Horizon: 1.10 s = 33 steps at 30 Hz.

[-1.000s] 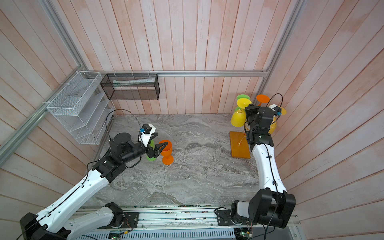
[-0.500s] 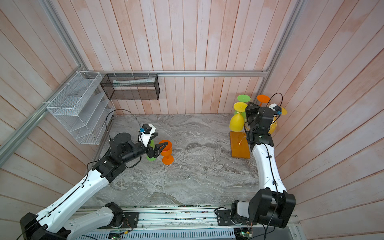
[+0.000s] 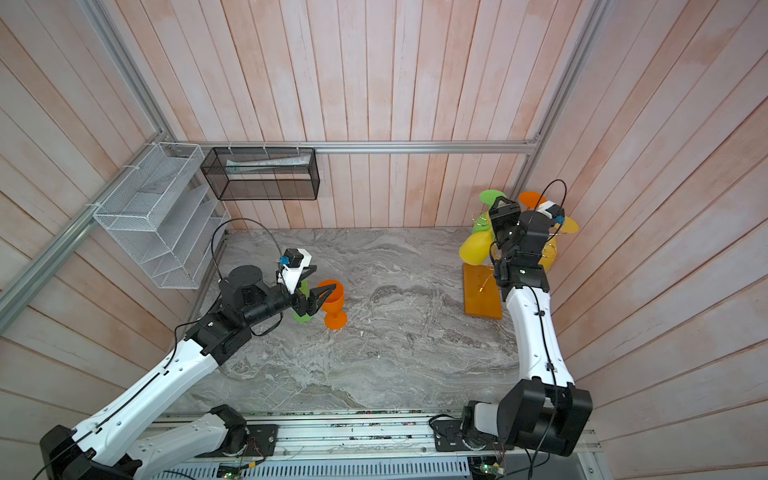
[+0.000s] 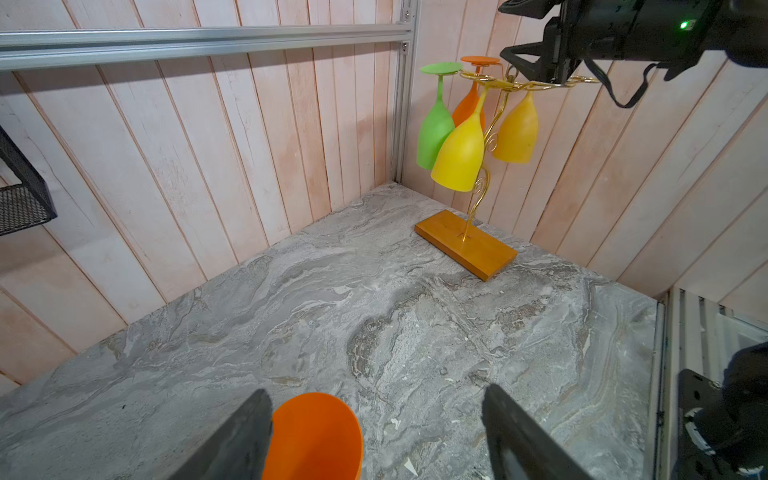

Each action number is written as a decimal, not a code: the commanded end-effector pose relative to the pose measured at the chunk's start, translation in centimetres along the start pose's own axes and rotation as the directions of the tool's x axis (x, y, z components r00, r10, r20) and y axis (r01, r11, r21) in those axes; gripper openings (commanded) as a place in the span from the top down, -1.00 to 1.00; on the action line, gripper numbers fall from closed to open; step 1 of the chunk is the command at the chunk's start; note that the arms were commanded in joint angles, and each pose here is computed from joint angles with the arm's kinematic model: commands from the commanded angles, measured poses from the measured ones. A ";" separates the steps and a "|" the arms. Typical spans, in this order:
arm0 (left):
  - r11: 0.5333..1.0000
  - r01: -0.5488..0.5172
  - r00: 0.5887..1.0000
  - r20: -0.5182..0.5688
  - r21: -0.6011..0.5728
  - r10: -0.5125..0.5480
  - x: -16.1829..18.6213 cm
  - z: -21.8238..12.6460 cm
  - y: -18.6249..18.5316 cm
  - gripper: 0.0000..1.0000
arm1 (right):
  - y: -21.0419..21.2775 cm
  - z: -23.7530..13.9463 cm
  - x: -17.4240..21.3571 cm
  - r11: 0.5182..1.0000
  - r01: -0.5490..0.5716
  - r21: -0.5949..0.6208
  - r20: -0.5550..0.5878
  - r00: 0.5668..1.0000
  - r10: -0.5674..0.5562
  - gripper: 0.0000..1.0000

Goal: Take the wine glass off the wine glass rack

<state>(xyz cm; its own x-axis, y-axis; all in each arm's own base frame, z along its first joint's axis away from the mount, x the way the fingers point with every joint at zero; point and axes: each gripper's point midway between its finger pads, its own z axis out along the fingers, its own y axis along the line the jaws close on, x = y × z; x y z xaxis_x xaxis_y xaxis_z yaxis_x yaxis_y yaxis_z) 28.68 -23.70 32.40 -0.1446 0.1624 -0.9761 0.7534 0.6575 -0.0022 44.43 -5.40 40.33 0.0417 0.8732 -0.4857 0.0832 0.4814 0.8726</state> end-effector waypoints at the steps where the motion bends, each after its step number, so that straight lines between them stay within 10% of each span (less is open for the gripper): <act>1: 1.000 0.007 1.000 0.006 0.023 -0.008 0.0 0.3 -0.3 -0.62 | 0.2 -0.6 -0.3 0.995 0.090 0.033 -0.007 0.996 -0.090 -0.20; 16: 0.999 0.019 1.000 -0.010 0.033 -0.018 0.5 0.9 -0.4 -0.62 | 4.0 -1.9 1.9 0.938 0.346 -0.011 -0.143 0.928 -0.344 -0.25; 33: 1.000 0.017 1.000 -0.018 0.027 -0.016 0.8 1.0 -0.5 -0.62 | 4.5 -1.9 3.5 0.914 0.395 -0.094 -0.187 0.894 -0.406 -0.24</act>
<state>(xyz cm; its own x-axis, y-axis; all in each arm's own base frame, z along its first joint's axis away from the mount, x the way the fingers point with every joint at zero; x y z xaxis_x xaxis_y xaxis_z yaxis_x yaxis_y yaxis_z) 28.77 -24.50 31.39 -0.1721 0.1731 -0.9698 0.7691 0.6388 -0.0225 43.11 -0.74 41.78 -0.1840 0.6341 -0.7510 0.0475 0.7689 0.6376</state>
